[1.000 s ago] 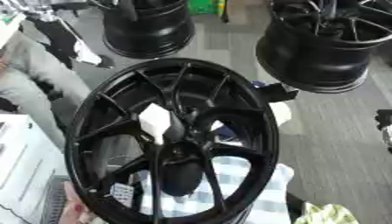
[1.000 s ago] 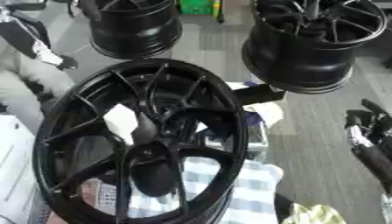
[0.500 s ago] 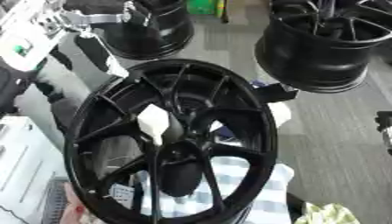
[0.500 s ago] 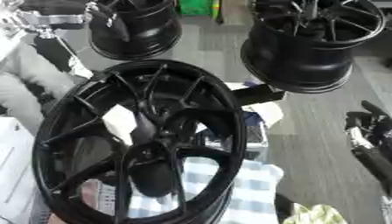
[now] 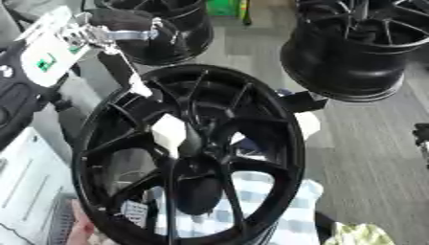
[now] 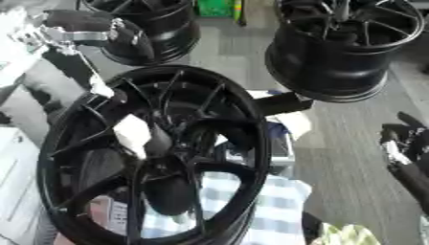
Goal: Pull the pin out of the wheel hub.
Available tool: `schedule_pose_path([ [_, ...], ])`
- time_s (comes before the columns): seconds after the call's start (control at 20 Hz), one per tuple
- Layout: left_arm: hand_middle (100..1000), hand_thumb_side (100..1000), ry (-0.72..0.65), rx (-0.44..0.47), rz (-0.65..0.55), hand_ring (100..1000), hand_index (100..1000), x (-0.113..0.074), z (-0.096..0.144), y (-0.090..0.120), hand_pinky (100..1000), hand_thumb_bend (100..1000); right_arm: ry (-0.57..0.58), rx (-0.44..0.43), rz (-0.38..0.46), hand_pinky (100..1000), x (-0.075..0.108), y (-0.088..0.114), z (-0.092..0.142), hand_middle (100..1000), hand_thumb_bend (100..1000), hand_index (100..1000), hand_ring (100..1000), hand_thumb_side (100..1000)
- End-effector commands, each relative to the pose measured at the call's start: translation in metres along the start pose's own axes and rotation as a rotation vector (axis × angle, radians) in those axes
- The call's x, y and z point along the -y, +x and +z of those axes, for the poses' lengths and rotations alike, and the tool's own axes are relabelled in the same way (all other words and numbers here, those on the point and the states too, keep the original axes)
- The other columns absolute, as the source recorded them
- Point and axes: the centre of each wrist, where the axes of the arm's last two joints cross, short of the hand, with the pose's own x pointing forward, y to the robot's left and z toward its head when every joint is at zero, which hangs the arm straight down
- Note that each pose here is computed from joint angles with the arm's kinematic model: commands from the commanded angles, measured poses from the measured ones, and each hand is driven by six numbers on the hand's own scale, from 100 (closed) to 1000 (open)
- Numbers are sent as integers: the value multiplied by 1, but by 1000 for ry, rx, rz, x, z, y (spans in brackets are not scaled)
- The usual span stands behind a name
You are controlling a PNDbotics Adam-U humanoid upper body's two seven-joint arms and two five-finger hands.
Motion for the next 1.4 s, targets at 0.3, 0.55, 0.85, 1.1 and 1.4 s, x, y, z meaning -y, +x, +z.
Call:
schedule_pose_path([
  [0.3, 781, 335, -356, 214, -248, 775, 852, -3, 31, 0, 806, 624, 1, 19, 31, 806, 10, 5, -5, 735, 100, 936, 806, 466],
  [0.55, 782, 333, -406, 228, -250, 776, 856, 9, 38, 7, 810, 625, 2, 20, 33, 806, 10, 6, -5, 735, 100, 936, 806, 466],
  [0.85, 772, 332, -431, 241, -207, 770, 848, 28, 27, 6, 810, 607, 6, 23, 29, 806, 9, 6, -6, 735, 100, 936, 806, 468],
  [1.1, 770, 329, -422, 260, -183, 768, 846, 38, 13, 6, 811, 595, 4, 25, 23, 807, 8, 6, -6, 735, 100, 936, 805, 467],
  [1.4, 766, 331, -402, 274, -160, 762, 842, 44, 2, 6, 810, 586, 4, 25, 19, 806, 7, 6, -6, 734, 100, 936, 805, 467],
])
